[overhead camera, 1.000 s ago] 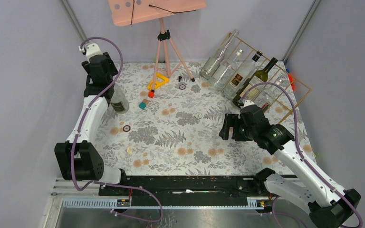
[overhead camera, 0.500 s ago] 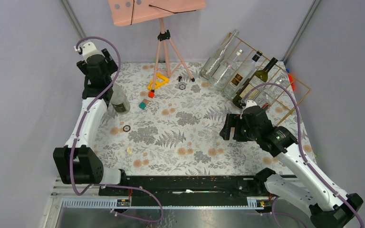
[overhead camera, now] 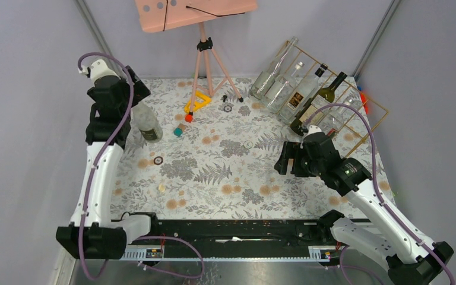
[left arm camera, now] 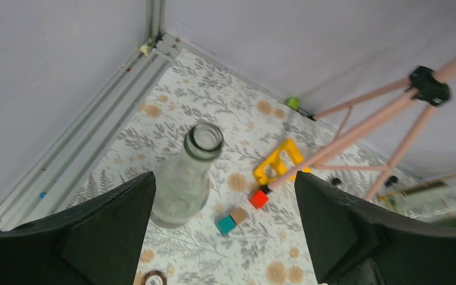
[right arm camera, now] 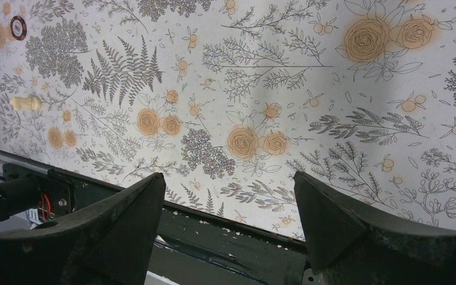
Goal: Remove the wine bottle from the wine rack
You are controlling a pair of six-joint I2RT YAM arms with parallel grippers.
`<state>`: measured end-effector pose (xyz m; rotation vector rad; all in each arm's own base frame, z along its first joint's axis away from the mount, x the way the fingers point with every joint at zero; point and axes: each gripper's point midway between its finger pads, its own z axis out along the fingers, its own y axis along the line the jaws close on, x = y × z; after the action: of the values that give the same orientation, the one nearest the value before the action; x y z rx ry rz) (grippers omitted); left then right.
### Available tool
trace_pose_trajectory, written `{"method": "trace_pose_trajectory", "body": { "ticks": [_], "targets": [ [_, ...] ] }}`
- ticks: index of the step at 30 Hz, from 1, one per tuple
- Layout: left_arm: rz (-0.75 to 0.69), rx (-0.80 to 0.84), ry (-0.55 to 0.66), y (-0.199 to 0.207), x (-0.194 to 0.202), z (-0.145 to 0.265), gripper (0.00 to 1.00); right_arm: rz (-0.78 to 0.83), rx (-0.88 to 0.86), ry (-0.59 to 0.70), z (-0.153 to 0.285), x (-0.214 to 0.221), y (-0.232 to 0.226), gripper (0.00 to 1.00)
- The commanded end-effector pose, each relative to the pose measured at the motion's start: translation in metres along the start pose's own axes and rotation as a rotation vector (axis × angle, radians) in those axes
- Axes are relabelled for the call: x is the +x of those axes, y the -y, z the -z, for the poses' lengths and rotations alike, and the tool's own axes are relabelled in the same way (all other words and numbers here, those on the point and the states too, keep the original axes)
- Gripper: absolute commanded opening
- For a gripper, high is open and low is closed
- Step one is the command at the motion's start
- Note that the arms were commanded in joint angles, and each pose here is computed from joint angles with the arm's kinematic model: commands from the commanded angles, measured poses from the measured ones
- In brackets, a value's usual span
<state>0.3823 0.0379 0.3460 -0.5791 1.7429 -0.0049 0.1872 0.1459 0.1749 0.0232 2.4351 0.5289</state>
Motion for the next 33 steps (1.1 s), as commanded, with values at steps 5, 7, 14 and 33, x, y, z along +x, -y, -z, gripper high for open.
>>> {"method": "trace_pose_trajectory", "body": {
  "ticks": [5, 7, 14, 33],
  "targets": [
    [-0.077, 0.188, -0.124, 0.043, 0.054, 0.069, 0.92, -0.068, 0.057, 0.051, 0.006, -0.013, 0.005, 0.86],
    [-0.123, 0.238, -0.162, 0.055, 0.079, 0.085, 0.92, -0.087, 0.064, 0.057, 0.006, -0.015, 0.005, 0.87],
    [-0.219, 0.386, -0.284, 0.066, 0.165, 0.134, 0.9, -0.11, 0.04, 0.032, 0.006, -0.021, -0.007, 0.87],
    [-0.285, 0.541, -0.372, 0.022, 0.195, 0.193, 0.91, -0.407, 0.101, 0.145, 0.013, -0.13, 0.014, 0.87]
  ]
}}
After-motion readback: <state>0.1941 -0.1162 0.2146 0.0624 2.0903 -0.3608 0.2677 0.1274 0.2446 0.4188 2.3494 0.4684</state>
